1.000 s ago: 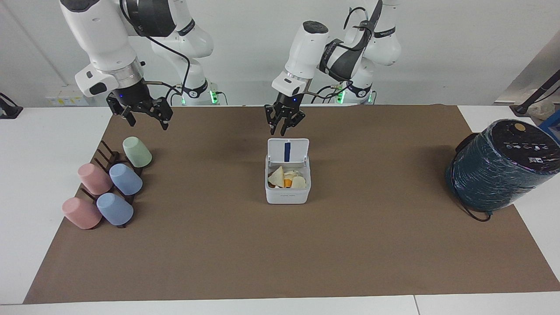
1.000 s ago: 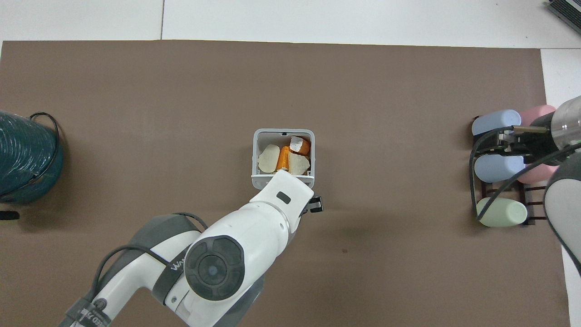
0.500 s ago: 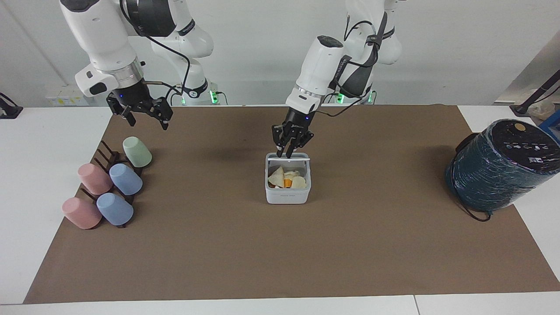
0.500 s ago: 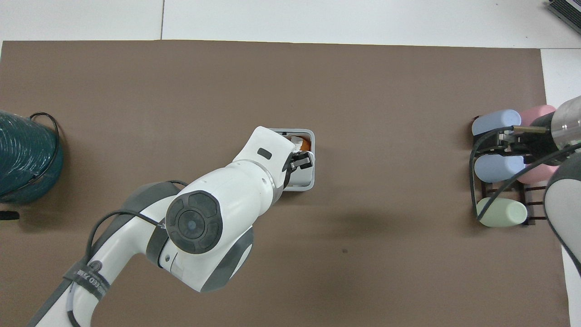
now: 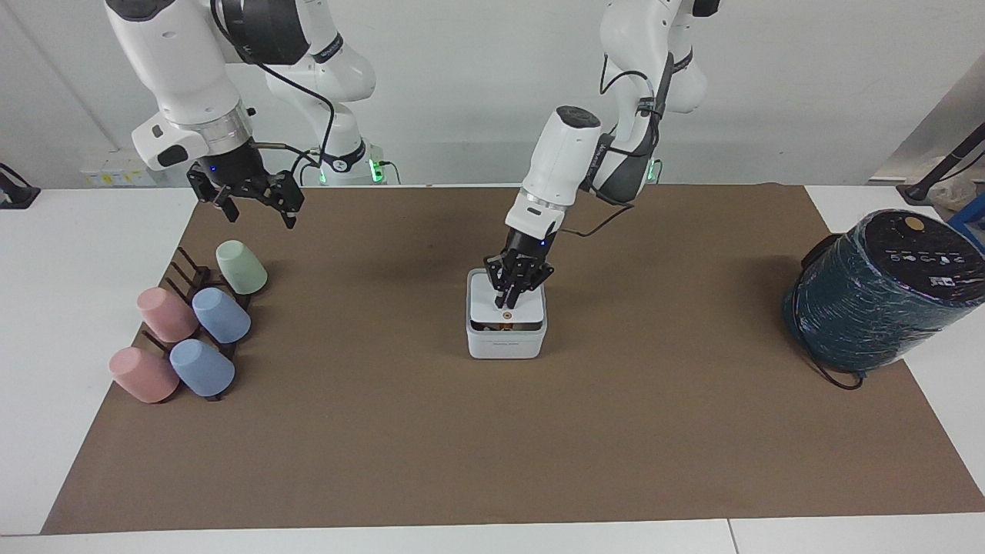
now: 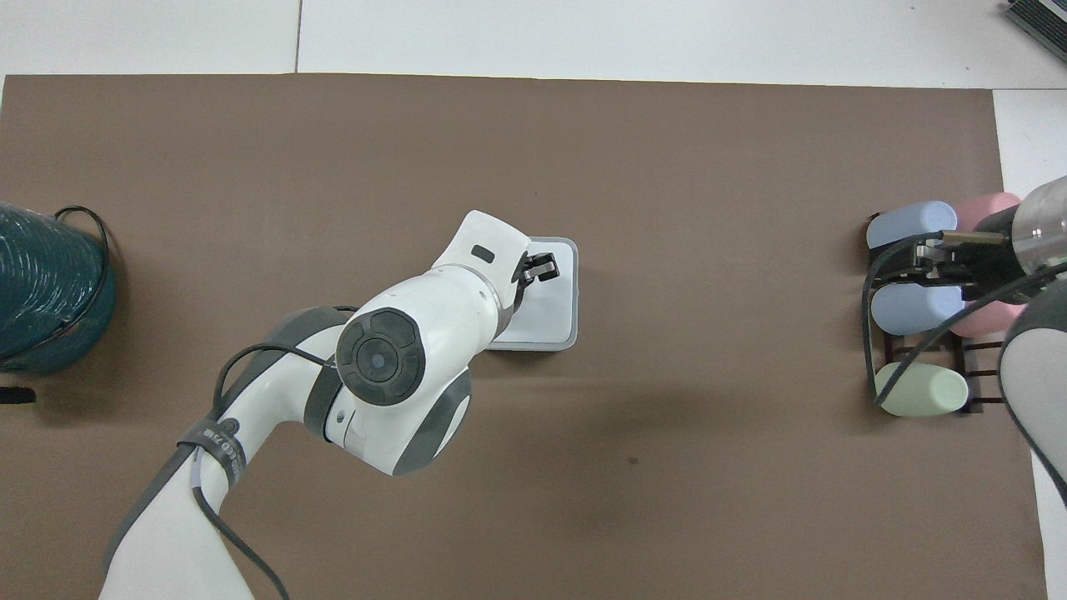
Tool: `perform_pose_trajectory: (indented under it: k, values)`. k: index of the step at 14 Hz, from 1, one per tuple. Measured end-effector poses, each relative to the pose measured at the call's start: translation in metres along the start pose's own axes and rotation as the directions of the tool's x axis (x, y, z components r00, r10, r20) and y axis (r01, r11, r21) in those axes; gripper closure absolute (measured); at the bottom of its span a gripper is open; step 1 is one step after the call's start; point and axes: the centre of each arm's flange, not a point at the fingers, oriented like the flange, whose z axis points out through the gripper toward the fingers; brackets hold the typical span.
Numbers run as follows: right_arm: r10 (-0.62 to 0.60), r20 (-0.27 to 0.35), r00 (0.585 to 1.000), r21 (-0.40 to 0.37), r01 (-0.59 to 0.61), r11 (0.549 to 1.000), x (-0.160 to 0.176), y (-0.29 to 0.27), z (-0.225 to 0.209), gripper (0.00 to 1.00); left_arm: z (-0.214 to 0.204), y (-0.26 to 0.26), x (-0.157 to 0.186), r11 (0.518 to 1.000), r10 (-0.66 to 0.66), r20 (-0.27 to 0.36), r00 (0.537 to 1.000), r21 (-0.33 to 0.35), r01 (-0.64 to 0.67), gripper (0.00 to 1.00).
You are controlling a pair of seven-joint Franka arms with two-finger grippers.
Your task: Close trash can lid
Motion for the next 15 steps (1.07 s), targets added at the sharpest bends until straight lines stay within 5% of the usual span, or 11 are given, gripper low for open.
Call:
perform_pose_trajectory:
  k: [8,15]
  values:
    - [0.000,0.000,1.000,0.000,0.000,1.000,0.000,0.000,0.000,0.00,0.003,0.007,0.009,1.000,0.022,0.006,1.000,0.006,-0.022,0.76]
    - [0.000,0.000,1.000,0.000,0.000,1.000,0.000,0.000,0.000,0.00,-0.076,-0.057,0.150,0.980,0.026,0.141,0.990,0.190,-0.052,0.76]
